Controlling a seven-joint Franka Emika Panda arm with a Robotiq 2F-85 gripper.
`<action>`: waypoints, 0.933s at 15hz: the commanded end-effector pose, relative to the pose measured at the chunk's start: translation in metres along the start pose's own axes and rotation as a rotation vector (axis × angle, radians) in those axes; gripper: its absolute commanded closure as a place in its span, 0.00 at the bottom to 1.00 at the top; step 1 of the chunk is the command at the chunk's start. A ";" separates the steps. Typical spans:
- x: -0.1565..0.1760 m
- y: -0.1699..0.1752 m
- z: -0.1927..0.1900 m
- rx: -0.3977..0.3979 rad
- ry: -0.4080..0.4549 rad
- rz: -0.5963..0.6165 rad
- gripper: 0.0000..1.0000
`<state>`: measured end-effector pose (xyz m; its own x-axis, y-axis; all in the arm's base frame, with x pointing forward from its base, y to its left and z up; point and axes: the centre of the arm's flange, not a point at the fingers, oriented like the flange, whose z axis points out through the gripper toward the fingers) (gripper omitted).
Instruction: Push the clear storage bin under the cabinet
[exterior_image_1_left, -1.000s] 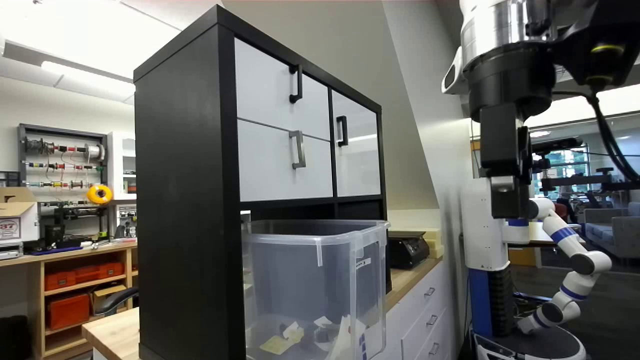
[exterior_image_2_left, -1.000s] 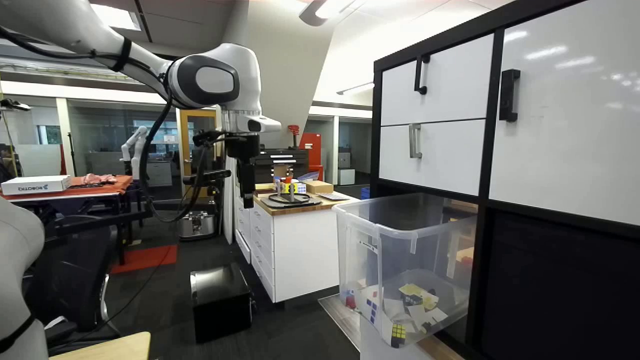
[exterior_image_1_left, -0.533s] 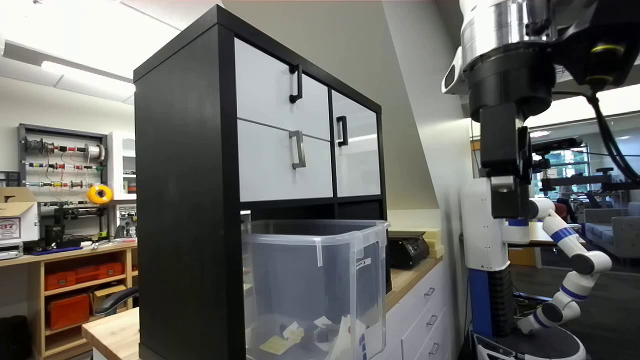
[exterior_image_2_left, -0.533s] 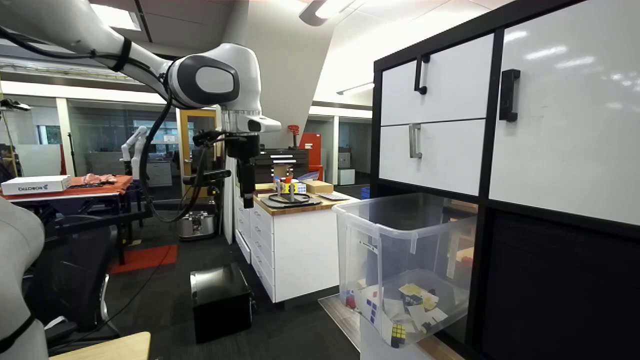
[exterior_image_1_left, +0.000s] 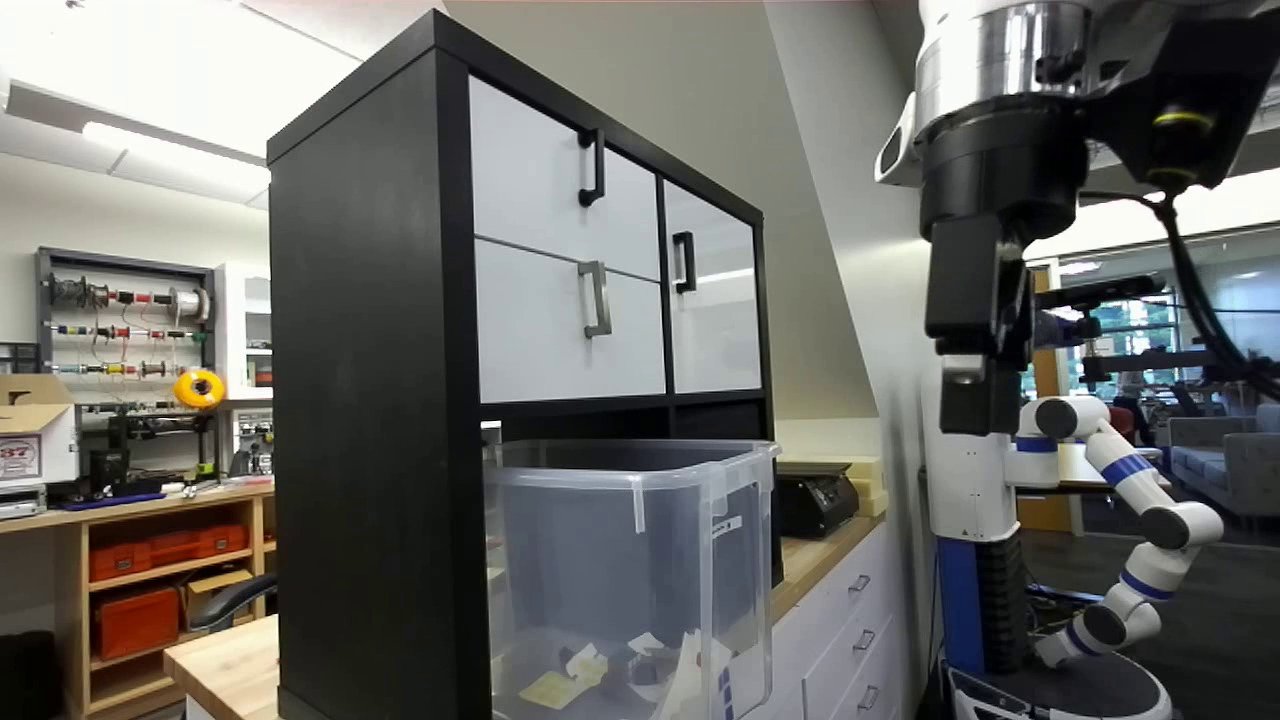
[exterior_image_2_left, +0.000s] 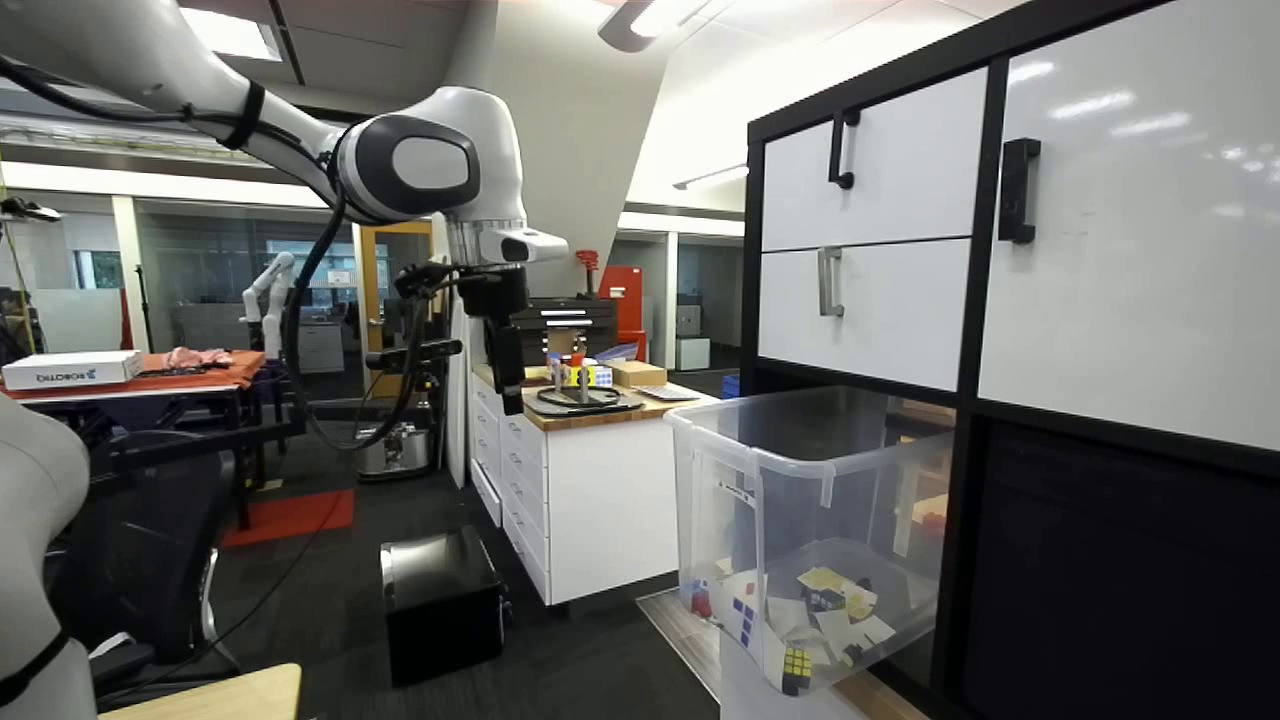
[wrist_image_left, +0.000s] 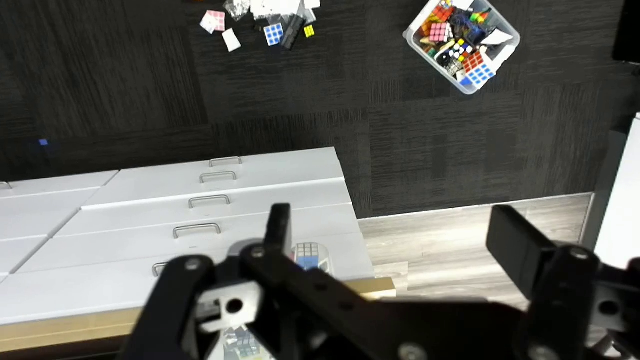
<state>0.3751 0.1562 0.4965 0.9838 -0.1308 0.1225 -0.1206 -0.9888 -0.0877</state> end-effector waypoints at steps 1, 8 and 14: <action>0.019 0.013 0.019 -0.015 0.080 -0.012 0.00; 0.085 0.065 0.060 -0.045 0.164 -0.084 0.00; 0.128 0.106 0.075 -0.067 0.213 -0.139 0.00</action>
<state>0.4751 0.0535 0.4276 0.9521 -0.0314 0.3041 -0.0296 -0.9995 -0.0104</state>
